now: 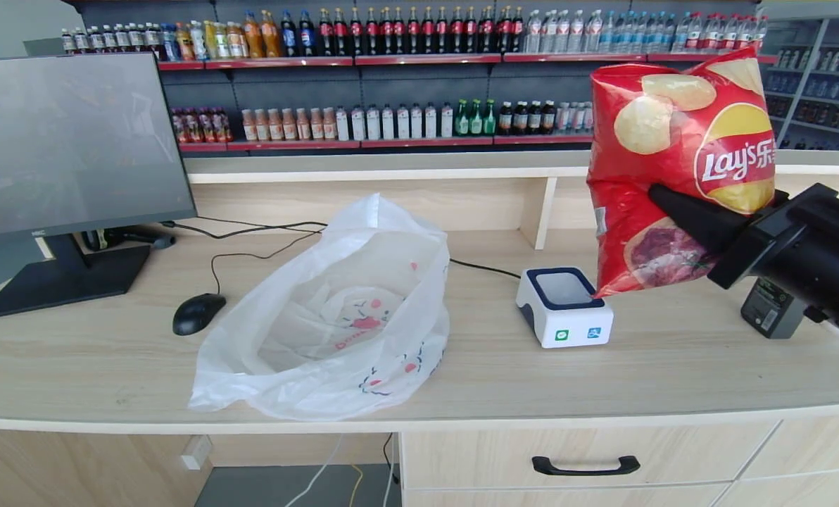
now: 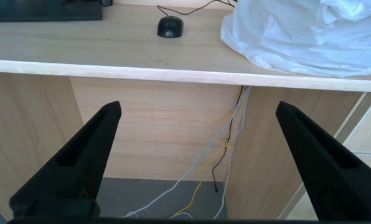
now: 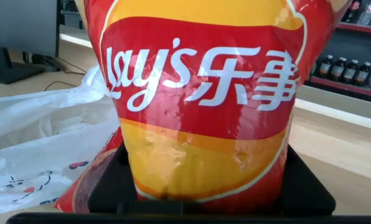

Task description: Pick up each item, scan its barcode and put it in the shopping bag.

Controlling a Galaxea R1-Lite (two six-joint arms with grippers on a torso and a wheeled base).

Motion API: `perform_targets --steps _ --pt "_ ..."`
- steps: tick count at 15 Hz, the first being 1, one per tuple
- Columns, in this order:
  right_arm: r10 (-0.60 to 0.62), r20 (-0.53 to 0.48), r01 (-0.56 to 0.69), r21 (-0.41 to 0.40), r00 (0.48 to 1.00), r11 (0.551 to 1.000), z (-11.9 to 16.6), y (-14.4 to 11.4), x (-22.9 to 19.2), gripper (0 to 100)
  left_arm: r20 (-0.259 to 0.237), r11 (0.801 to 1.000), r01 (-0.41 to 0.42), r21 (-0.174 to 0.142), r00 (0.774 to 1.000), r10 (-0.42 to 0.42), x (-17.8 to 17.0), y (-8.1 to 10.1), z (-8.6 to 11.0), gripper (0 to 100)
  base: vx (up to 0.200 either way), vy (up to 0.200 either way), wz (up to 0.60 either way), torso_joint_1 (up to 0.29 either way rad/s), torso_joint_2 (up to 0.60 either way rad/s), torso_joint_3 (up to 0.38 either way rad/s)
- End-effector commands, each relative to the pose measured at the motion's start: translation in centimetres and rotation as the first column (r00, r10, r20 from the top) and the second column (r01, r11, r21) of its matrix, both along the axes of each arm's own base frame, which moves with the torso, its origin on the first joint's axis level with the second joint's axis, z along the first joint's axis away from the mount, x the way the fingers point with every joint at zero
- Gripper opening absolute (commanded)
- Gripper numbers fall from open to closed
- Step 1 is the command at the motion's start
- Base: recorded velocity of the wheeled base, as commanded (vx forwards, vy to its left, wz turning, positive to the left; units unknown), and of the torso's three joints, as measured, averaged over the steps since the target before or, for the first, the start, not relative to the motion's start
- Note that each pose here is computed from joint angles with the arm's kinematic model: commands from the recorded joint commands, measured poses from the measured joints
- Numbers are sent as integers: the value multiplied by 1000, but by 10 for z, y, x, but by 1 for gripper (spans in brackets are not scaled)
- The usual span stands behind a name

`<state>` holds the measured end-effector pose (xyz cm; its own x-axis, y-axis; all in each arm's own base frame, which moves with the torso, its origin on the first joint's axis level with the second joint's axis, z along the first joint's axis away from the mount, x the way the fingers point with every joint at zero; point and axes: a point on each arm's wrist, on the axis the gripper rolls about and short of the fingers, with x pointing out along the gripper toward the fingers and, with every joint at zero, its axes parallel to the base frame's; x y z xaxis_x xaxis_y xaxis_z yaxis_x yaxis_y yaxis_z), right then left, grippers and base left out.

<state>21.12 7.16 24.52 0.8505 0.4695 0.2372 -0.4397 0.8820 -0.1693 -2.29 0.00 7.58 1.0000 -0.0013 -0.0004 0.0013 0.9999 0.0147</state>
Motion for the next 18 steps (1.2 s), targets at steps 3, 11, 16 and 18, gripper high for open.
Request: perform_targets --steps 3,11,16,18 --pt "-5 77 5 2 997 1000 15 19 27 0 0 1000 0 -2 1000 0 0 0 0 100 0 0 0 0 0 0" --pt "-60 42 55 125 997 991 -9 39 30 0 0 1000 0 -7 1000 0 0 0 0 100 -75 0 0 3 2 0" --pt "-68 11 66 103 998 992 -19 29 12 0 -1 1000 -3 -19 1000 3 0 0 0 100 0 120 0 7 3 3" --pt "-95 21 92 113 995 989 -17 21 13 0 -1 1000 -3 -25 1000 3 0 0 0 100 0 200 0 5 7 2"
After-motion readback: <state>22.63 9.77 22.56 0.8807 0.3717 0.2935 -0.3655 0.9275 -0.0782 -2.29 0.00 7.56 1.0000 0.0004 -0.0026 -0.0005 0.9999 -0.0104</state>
